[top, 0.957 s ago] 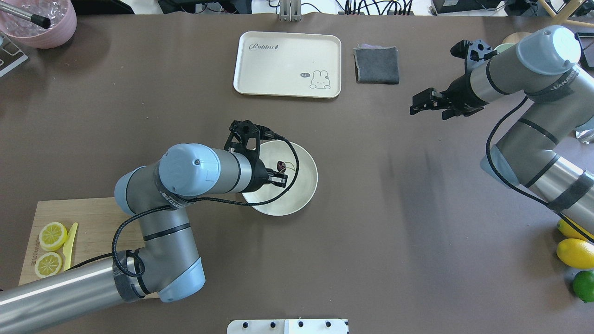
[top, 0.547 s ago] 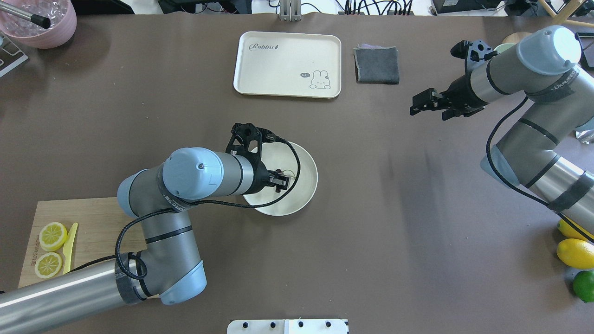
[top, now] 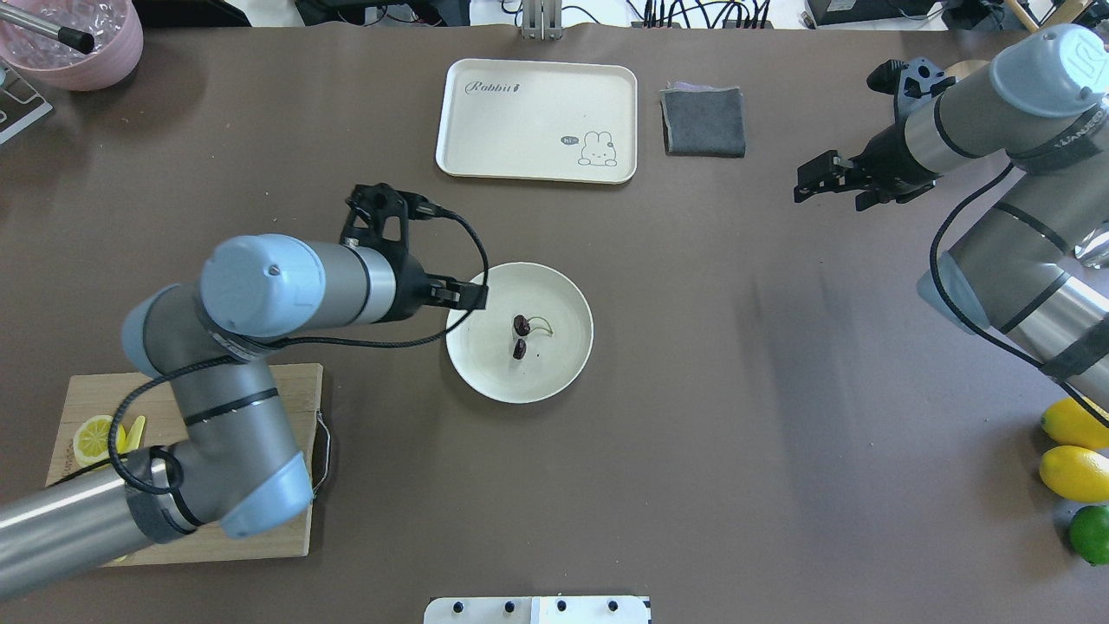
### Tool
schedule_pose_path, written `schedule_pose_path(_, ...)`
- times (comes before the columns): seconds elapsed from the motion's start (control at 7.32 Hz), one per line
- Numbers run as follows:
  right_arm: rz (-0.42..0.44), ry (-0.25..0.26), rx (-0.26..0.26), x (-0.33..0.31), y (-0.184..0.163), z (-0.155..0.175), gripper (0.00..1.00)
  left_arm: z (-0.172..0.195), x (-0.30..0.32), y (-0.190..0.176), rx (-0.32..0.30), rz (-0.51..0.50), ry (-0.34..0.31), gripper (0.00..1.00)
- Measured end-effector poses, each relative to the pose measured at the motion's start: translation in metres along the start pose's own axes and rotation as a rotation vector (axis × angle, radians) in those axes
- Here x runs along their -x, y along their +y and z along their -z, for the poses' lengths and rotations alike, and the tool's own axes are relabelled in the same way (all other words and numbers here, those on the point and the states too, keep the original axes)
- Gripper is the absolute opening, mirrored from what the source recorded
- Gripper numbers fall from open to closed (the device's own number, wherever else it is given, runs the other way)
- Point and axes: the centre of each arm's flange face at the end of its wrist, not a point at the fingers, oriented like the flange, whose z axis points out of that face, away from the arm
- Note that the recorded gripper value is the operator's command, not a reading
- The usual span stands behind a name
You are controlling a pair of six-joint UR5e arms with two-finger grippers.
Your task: Place red cherry on plate
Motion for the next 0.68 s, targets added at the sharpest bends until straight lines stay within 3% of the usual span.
schedule_pose_path(0.27,0.074,0.110,0.032,-0.067,-0.019,0.021,1.00,0.034,0.108,-0.040,-0.054,0.050,-0.107,0.98)
schedule_pose_path(0.68,0.140,0.181,0.076,-0.190,-0.022,0.071,1.00,0.065,0.216,-0.051,-0.118,0.088,-0.202,0.98)
